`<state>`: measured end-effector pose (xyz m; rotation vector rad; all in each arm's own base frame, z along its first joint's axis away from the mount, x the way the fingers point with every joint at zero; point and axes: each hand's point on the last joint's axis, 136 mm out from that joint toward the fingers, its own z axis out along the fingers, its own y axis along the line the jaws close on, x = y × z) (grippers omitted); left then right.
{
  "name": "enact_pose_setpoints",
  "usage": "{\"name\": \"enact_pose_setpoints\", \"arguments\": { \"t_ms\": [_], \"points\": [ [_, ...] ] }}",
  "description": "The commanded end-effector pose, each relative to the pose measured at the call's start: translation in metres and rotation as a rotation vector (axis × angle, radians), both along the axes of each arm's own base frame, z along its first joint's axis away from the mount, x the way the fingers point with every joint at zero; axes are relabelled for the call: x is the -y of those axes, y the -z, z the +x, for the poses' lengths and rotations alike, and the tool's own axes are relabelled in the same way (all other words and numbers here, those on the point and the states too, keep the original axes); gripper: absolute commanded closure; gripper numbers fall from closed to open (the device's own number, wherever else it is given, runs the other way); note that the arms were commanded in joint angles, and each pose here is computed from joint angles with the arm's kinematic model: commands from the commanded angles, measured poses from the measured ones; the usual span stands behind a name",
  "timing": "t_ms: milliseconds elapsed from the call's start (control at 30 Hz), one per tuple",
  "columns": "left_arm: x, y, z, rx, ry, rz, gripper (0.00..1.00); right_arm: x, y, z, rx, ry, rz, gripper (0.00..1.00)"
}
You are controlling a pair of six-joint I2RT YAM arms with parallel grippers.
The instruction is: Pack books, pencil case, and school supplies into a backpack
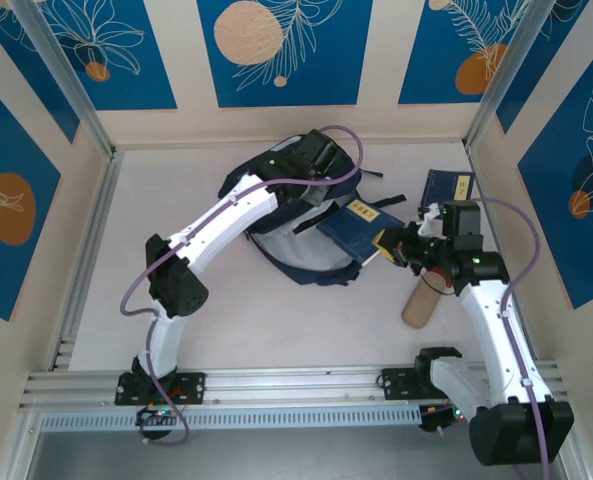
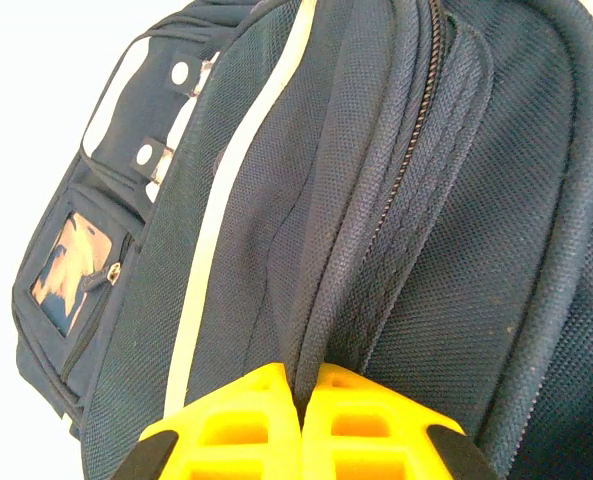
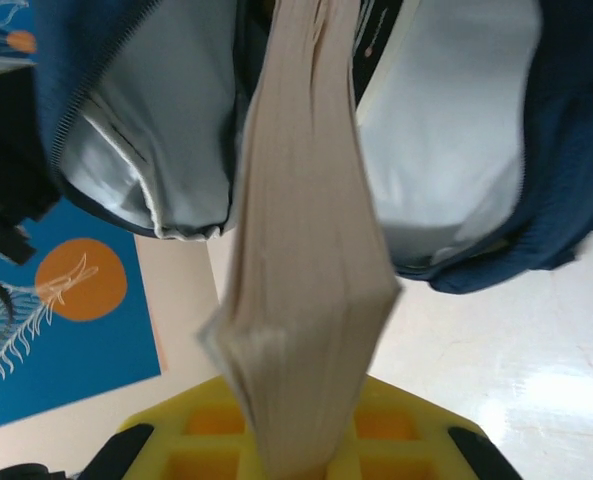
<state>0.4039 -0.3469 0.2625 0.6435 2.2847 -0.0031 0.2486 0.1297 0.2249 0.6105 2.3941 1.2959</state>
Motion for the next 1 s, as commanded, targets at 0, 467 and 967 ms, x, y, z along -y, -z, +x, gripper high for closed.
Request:
{"name": "enact_pose_setpoints", "arguments": {
  "t_ms": [0,467,967],
  "points": [
    [-0.005,-0.09,-0.006,0.146,-0.027,-0.208,1.0,-0.014,-0.006,0.027,0.059,0.031,0.043,0.95],
    [-0.012,-0.098,-0.009,0.125,-0.059,-0.267,1.0,-0.064,0.079,0.122,-0.074,0.155,-0.057,0.93],
    [-0.034,-0.071,0.005,-0.006,-0.141,-0.344,1.0,-0.11,0.123,0.178,-0.167,0.154,-0.04,0.52]
  ]
}}
